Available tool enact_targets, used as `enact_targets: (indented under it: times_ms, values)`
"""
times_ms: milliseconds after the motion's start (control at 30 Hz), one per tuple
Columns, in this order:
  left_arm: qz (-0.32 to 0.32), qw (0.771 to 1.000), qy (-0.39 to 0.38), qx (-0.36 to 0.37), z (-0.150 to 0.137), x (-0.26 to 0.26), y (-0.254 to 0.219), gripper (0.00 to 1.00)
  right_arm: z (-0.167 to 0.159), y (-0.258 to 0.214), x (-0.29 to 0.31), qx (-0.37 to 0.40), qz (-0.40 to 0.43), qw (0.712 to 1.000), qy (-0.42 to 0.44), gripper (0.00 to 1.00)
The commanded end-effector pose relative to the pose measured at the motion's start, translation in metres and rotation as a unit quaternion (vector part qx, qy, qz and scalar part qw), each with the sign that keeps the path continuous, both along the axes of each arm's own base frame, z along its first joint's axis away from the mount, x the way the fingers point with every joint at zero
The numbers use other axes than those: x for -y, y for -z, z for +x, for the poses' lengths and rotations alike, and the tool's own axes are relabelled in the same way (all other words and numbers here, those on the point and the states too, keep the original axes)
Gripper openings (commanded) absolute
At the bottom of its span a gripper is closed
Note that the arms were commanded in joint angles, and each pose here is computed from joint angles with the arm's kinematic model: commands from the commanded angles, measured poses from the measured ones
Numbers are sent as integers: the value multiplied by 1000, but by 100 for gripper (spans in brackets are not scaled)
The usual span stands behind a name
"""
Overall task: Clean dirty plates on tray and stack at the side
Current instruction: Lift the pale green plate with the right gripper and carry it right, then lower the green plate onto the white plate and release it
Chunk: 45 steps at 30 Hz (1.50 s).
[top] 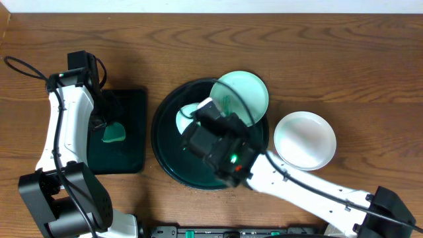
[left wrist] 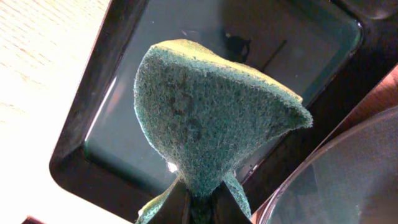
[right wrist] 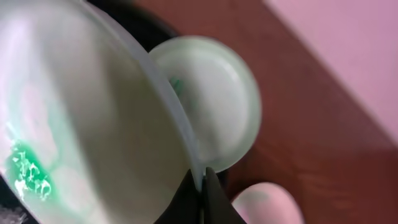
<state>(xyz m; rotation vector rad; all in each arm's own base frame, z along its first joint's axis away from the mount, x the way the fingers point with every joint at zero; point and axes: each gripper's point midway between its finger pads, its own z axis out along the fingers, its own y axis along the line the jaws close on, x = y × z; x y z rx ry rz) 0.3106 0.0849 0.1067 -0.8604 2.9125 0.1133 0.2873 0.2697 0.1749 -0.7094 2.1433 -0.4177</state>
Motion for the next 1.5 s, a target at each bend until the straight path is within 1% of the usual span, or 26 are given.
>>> enact_targets:
  times_ms: [0, 133, 233, 433, 567, 733, 867, 967, 1067, 1133, 1267, 1400, 1467]
  values:
    - [4, 1000, 7, -6, -3, -2, 1, 7, 4, -38, 6, 91, -30, 995, 23, 1]
    - [4, 1000, 7, -6, -3, -2, 1, 7, 1, -49, -1, 120, -46, 992, 11, 1]
    - [4, 1000, 7, -6, -3, -2, 1, 8, 0, -56, -1, 139, -52, 989, 18, 1]
    - [4, 1000, 7, -6, -3, -2, 1, 7, -1, -53, -3, 131, -48, 990, 13, 1]
    - [4, 1000, 7, -6, -3, -2, 1, 7, -8, -34, -19, 74, -20, 997, -30, 1]
    - [4, 1000, 7, -6, -3, -2, 1, 7, -22, -6, -44, -32, 65, 995, -73, 1]
    - [4, 1000, 7, -6, -3, -2, 1, 7, -22, 2, -48, -118, 147, 979, -82, 1]
    - [4, 1000, 7, -6, -3, -2, 1, 8, -11, -7, -38, -165, 211, 960, -84, 1]
    - [4, 1000, 7, -6, -3, -2, 1, 7, 1, -25, -15, -200, 282, 935, -72, 1]
    - [4, 1000, 7, -6, -3, -2, 1, 7, 10, -39, 14, -209, 325, 922, -34, 1]
    - [4, 1000, 7, -6, -3, -2, 1, 7, 21, -59, 81, -201, 369, 906, 45, 1]
    - [4, 1000, 7, -6, -3, -2, 1, 7, 19, -67, 164, -182, 390, 888, 160, 1]
    - [4, 1000, 7, -6, -3, -2, 1, 7, 12, -63, 207, -179, 393, 873, 229, 1]
